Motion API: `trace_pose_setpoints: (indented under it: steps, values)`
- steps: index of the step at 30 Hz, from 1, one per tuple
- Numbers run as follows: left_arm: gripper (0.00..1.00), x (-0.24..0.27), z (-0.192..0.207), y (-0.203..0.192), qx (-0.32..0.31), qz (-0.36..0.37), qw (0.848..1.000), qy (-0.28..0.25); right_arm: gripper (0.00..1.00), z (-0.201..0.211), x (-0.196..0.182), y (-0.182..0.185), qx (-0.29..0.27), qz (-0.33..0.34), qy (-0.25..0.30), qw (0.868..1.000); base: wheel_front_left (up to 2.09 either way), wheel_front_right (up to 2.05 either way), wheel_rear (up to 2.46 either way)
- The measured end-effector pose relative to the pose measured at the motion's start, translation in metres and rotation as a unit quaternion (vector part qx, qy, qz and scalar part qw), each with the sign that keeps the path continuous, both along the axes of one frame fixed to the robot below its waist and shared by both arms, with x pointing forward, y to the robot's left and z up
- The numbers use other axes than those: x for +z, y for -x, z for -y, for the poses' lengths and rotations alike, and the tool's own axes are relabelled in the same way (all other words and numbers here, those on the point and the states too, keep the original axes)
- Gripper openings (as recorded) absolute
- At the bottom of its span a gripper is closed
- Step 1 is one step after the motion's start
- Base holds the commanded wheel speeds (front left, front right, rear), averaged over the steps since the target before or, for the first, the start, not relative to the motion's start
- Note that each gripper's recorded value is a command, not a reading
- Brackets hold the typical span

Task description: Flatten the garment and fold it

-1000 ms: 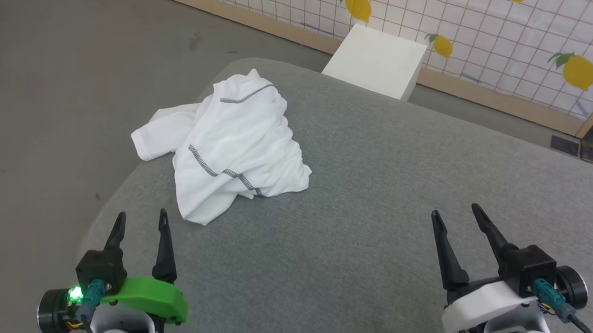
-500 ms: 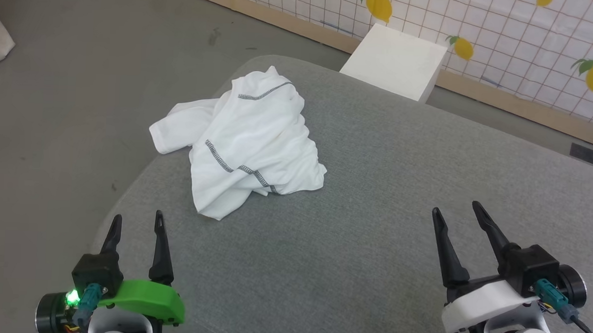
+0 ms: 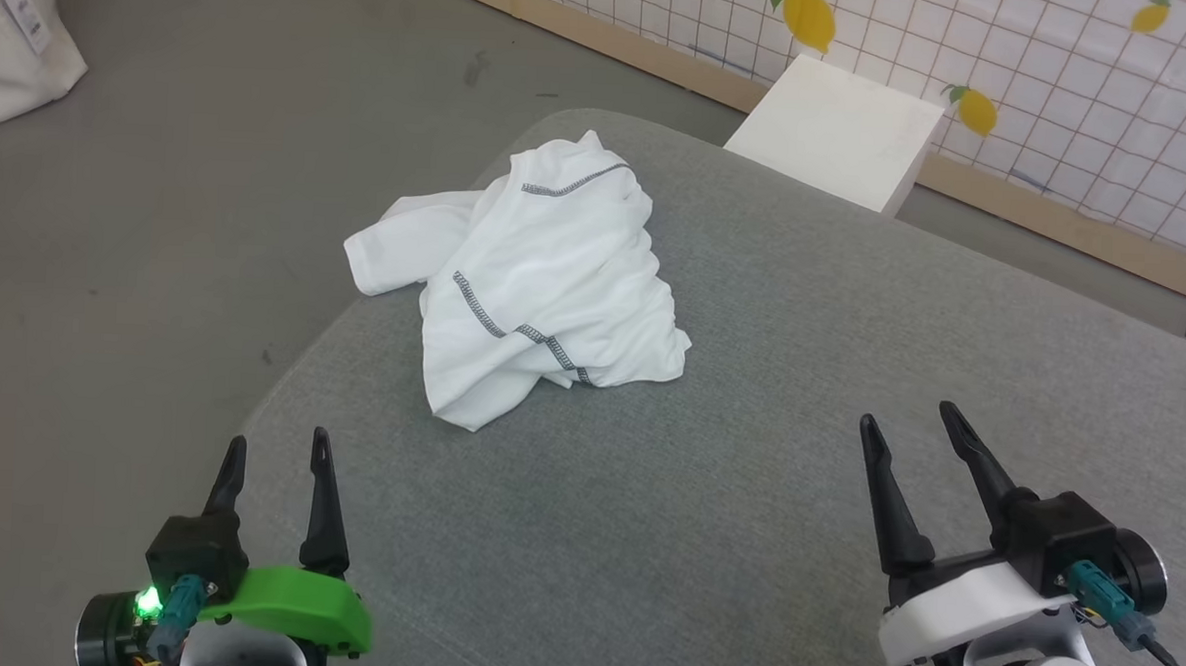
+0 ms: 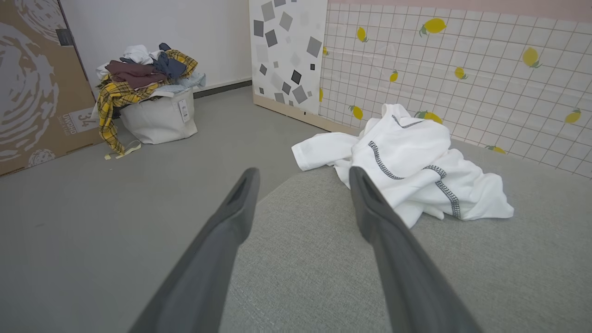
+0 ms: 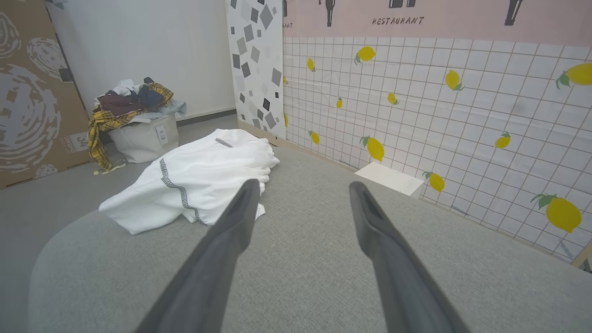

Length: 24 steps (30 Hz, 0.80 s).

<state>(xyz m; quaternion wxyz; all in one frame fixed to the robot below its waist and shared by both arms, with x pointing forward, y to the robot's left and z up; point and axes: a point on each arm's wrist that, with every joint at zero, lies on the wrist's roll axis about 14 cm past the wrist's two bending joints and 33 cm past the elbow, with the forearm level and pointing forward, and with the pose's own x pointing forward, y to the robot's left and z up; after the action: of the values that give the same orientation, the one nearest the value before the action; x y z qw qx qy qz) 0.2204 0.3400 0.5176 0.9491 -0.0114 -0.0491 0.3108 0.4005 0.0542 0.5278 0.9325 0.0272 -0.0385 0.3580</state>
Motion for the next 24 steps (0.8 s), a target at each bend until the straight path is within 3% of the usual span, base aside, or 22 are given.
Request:
trace_pose_setpoints:
  steps: [9,16,24]
  values:
    - [1.00,0.002,-0.007,-0.022,-0.011,0.004,1.000,0.022,1.00,-0.007,-0.002,-0.011,0.005,-0.003,-0.012,1.000,0.00,0.00,0.00]
    - [1.00,0.034,-0.038,-0.099,-0.054,-0.010,0.997,0.047,1.00,-0.012,0.000,-0.038,-0.002,0.010,-0.009,1.000,0.00,0.00,0.00]
    - [1.00,0.022,-0.062,-0.190,-0.092,-0.108,0.983,0.113,1.00,-0.006,-0.025,-0.074,-0.020,-0.002,0.000,1.000,0.00,0.00,0.00]
